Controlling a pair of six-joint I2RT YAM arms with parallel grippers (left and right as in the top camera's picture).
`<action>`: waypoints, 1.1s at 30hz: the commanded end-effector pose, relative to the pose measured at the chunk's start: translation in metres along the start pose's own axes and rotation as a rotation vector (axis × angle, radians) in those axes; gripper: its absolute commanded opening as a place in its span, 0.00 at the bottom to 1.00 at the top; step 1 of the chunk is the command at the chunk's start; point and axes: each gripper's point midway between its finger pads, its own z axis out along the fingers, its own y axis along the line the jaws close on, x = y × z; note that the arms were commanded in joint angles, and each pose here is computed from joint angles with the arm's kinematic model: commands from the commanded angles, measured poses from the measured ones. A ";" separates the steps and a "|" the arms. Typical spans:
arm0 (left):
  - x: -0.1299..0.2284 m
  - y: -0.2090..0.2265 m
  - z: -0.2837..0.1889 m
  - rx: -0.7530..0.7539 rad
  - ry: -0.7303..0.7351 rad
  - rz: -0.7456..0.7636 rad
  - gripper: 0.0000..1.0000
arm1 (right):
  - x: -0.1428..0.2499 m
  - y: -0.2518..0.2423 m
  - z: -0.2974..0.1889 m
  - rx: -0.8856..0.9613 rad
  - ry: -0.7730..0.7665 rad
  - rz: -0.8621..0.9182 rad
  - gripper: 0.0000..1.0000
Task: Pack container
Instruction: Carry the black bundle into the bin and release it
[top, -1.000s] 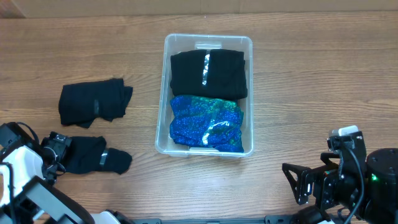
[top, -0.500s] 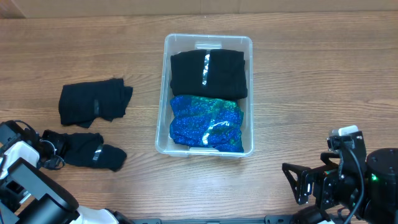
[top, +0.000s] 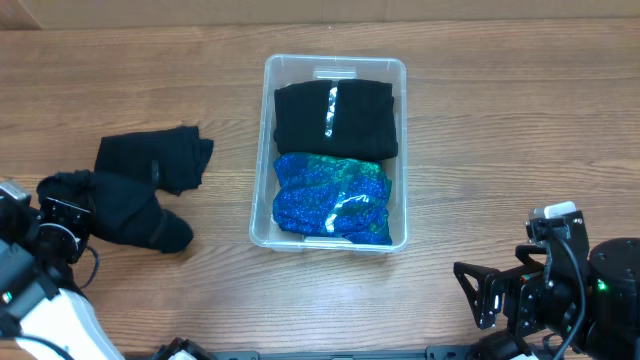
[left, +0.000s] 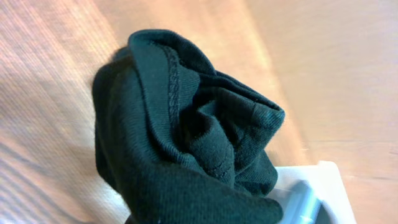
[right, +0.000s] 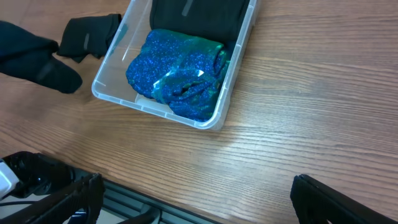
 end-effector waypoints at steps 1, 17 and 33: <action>0.011 -0.058 -0.036 0.233 0.002 -0.052 0.04 | -0.001 0.001 -0.001 -0.005 -0.009 -0.005 1.00; 0.139 -0.240 -0.043 0.839 0.375 0.319 0.04 | -0.001 0.001 -0.001 -0.005 -0.009 -0.005 1.00; 0.191 -0.264 0.002 0.606 0.773 0.776 0.04 | -0.001 0.001 -0.001 -0.005 -0.009 -0.005 1.00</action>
